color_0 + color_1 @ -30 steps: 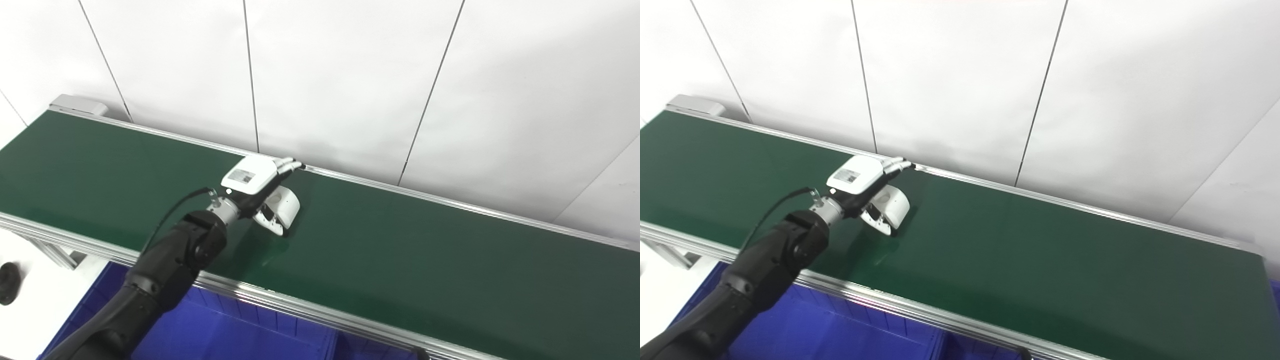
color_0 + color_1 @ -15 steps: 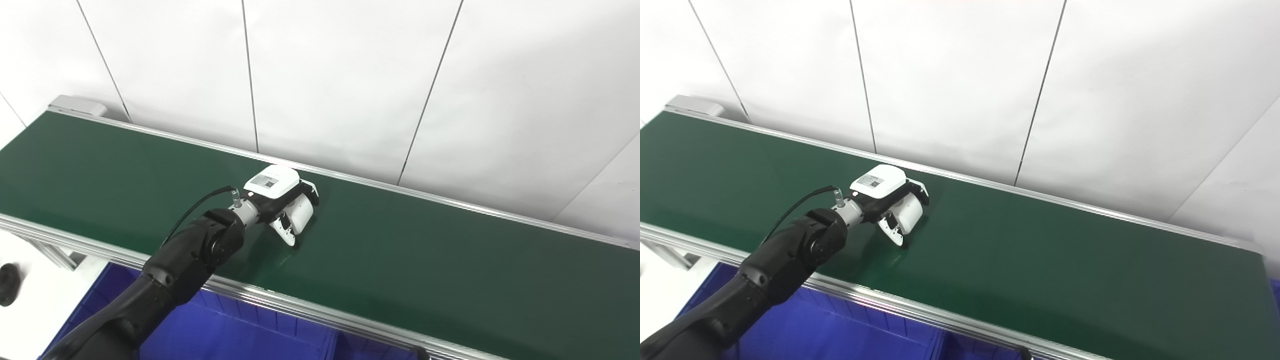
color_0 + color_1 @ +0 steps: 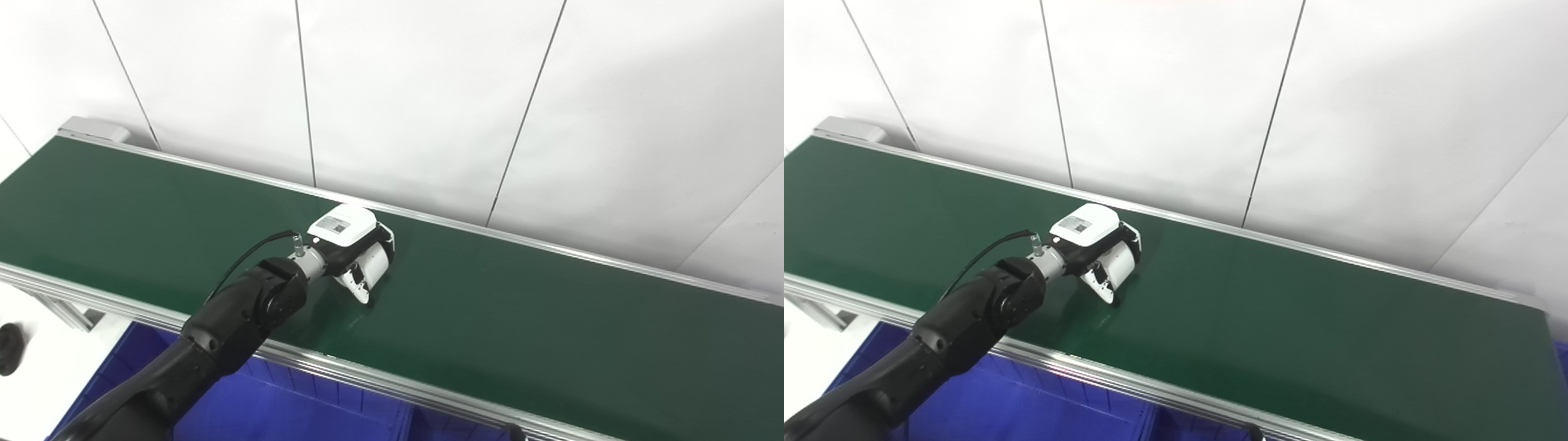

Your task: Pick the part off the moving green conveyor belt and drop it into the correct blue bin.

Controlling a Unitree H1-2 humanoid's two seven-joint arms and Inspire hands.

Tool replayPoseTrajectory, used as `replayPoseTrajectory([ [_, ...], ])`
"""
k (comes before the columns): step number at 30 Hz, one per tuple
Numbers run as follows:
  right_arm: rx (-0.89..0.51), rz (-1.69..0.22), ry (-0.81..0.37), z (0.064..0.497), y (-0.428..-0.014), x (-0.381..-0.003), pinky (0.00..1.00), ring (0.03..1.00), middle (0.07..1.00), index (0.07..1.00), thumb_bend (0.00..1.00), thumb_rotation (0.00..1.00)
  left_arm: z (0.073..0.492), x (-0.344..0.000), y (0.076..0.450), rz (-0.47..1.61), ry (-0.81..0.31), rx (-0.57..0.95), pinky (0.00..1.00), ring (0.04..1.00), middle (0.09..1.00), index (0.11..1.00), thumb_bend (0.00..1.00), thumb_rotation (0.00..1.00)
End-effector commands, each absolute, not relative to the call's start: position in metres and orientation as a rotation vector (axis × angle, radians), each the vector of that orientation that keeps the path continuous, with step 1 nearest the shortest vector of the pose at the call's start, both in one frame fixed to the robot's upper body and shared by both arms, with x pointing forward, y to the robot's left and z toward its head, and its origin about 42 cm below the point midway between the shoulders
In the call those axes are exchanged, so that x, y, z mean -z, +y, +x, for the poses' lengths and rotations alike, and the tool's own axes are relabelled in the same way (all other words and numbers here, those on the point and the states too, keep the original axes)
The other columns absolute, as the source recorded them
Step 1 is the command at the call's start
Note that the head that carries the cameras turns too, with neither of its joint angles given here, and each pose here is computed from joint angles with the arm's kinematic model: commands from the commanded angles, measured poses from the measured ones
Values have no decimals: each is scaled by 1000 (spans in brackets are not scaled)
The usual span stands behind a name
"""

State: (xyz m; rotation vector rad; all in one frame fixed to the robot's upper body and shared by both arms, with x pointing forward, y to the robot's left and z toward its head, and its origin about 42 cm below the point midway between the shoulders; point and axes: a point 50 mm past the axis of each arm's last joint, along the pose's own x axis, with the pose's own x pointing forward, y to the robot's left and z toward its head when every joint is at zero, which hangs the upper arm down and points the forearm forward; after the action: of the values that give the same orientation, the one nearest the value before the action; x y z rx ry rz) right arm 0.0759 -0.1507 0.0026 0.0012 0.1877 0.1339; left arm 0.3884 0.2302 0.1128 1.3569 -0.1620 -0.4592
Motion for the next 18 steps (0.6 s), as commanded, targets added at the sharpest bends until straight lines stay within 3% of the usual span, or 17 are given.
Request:
replayPoseTrajectory([
  [1, -139, 40, 121, 81, -139, -15, 1000, 956, 1000, 1000, 659, 1000, 400, -139, 236, 1386, -219, 408, 394, 474, 520, 478, 521, 0],
  [4, -135, 41, 130, 81, -139, -16, 1000, 959, 1000, 1000, 678, 1000, 395, -149, 231, 1378, -270, 401, 331, 409, 473, 491, 524, 0],
  [9, -138, 43, 126, 82, -142, -19, 1000, 965, 1000, 1000, 679, 1000, 381, -171, 222, 1340, -379, 372, 319, 359, 423, 497, 523, 0],
  [13, -147, 51, 115, 83, -145, -22, 1000, 976, 1000, 1000, 676, 1000, 360, -191, 218, 1307, -434, 343, 331, 371, 432, 499, 523, 0],
  [18, -143, 47, 120, 82, -149, -29, 1000, 978, 1000, 1000, 674, 1000, 331, -206, 227, 1291, -420, 317, 387, 427, 482, 488, 523, 0],
])
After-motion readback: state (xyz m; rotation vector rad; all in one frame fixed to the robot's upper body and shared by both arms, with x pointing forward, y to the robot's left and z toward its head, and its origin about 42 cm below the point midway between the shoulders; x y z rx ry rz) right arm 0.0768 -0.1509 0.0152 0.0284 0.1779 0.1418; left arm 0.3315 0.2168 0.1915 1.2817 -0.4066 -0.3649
